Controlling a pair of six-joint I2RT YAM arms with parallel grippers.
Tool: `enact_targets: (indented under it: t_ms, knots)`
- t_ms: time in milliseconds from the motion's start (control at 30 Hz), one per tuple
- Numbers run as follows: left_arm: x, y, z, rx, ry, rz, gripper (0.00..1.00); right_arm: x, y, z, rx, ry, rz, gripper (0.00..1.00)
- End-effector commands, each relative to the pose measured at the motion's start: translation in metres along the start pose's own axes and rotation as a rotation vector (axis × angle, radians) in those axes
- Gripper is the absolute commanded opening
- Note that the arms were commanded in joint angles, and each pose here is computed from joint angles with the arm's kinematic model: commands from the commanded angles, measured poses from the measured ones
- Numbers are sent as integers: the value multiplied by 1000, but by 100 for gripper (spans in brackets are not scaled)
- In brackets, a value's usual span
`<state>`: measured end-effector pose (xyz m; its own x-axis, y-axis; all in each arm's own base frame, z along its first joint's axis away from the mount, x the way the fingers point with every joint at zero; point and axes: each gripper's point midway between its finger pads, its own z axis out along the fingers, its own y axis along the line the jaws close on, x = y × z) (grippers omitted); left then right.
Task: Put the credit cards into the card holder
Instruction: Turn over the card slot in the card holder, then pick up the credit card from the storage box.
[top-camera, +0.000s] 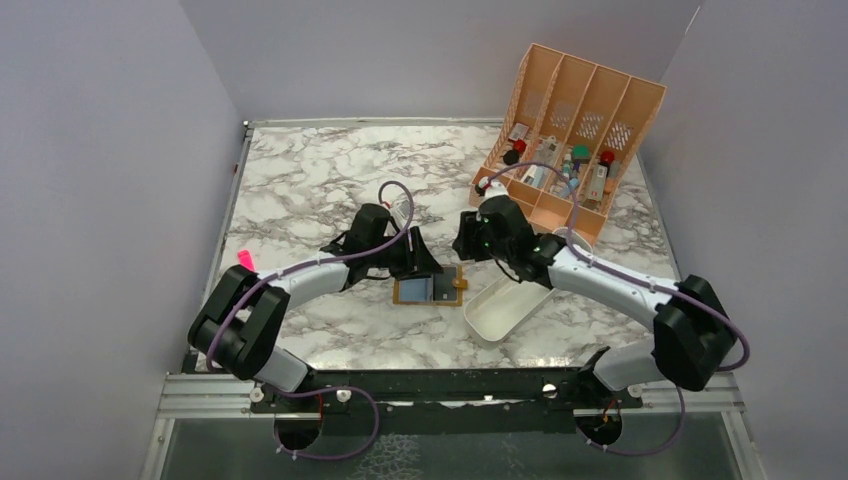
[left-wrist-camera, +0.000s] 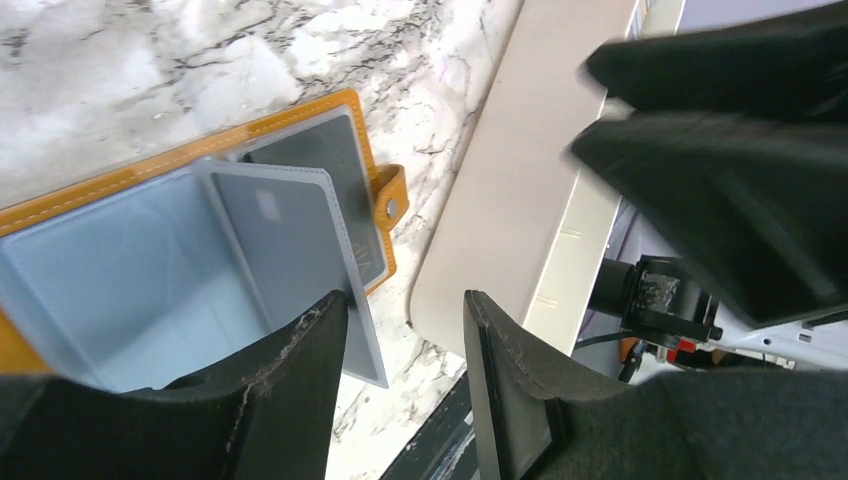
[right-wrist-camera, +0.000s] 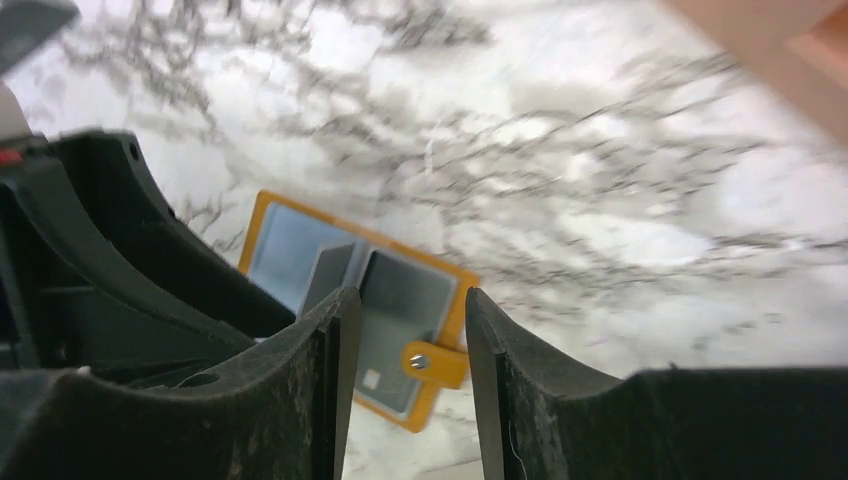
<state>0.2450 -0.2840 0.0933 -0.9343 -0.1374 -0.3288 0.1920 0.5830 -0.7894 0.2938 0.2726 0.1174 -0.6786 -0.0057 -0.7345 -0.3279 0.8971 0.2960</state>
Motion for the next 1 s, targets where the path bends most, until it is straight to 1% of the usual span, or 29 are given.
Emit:
enact_targets:
  t_ms: [0, 133, 267, 400, 467, 600, 667, 767, 867, 967]
  knots:
    - [-6, -17, 7, 40, -5, 36, 50, -33, -47, -30, 161, -109, -106, 49]
    - [-5, -18, 9, 40, -1, 41, 50, -44, -81, -44, 278, -99, -162, 50]
    - [-4, -17, 12, 33, 5, 44, 50, -53, -105, -58, 397, -101, -228, 50]
    - [-3, -16, 10, 24, 3, 51, 50, -53, -131, -70, 516, -60, -365, 50]
    - [-5, -16, 6, 9, -10, 63, 50, -49, -136, -74, 514, -19, -471, 50]
    - [-14, -16, -4, -47, -46, 98, 52, -51, -144, -90, 531, -8, -593, 51]
    - [-18, -16, -10, -83, -64, 114, 54, -46, -147, -95, 527, 22, -648, 54]
    - [-24, -17, -21, -121, -90, 142, 59, -31, -157, -97, 545, 107, -699, 57]
    - [-26, -19, -31, -152, -105, 169, 71, -17, -166, -94, 548, 169, -716, 58]
    - [-25, -19, -43, -180, -117, 189, 79, -5, -177, -92, 555, 230, -722, 60]
